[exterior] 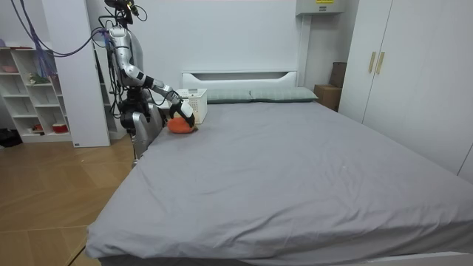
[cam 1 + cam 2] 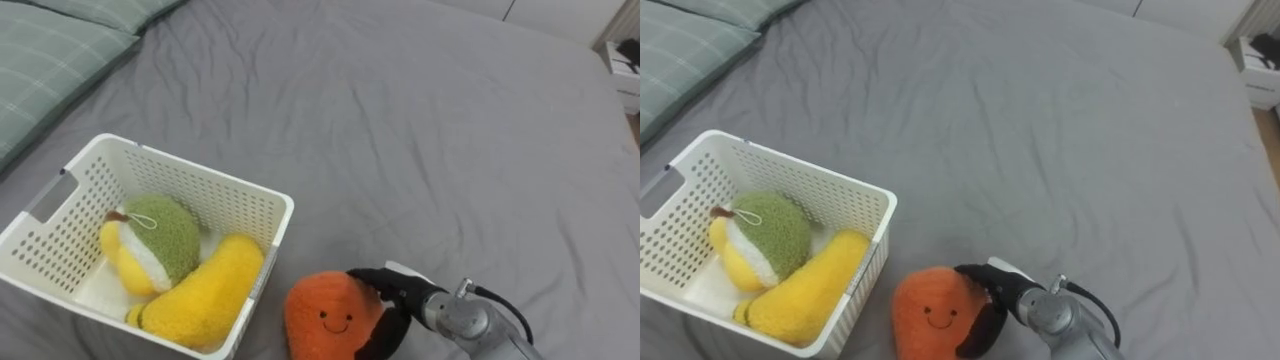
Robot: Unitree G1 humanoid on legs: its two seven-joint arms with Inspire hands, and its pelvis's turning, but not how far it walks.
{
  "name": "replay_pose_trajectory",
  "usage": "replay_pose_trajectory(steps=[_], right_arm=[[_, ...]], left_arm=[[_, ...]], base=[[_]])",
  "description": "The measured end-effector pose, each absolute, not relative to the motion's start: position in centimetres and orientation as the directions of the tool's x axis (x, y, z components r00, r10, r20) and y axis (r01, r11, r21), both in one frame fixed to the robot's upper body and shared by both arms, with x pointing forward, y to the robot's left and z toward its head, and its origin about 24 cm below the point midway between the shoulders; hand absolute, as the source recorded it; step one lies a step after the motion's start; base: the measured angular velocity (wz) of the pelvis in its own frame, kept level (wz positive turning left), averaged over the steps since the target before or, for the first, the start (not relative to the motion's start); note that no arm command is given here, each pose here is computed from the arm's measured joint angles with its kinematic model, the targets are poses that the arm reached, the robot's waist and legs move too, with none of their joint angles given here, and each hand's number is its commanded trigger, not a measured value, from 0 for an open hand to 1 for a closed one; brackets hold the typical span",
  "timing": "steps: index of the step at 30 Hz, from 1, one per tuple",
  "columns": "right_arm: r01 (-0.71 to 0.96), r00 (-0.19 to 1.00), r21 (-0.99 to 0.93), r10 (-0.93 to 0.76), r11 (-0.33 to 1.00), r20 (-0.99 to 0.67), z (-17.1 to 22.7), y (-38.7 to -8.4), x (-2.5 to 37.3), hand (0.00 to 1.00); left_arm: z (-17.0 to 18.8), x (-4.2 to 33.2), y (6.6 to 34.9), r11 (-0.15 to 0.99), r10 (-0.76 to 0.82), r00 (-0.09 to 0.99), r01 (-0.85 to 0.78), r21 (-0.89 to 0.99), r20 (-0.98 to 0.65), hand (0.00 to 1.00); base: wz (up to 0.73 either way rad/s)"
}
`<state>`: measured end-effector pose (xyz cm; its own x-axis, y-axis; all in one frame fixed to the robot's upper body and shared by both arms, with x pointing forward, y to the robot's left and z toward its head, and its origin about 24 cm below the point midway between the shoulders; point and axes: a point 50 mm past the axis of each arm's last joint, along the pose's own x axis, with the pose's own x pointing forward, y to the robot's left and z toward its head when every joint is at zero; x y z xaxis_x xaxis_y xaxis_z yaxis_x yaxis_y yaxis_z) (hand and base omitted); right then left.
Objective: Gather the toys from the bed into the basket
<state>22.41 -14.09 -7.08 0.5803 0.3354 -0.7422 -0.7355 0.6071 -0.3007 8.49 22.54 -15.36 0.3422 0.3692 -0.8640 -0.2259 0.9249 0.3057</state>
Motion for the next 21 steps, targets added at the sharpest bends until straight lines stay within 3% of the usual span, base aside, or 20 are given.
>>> replay_pose_trajectory(steps=[8,21], right_arm=[[-0.73,0.574,-0.291,0.325,0.619,-0.751,-7.6,-12.8,22.7,1.0],[-0.649,0.58,-0.252,0.253,0.718,-0.774,-9.8,-13.7,21.5,1.0]], left_arm=[[-15.3,8.5,22.4,0.927,0.364,0.343,-0.227,0.299,-0.866,0.0],[-15.4,8.4,22.2,0.927,0.362,0.346,-0.233,0.294,-0.866,0.0]], base=[[0.0],[0.07]])
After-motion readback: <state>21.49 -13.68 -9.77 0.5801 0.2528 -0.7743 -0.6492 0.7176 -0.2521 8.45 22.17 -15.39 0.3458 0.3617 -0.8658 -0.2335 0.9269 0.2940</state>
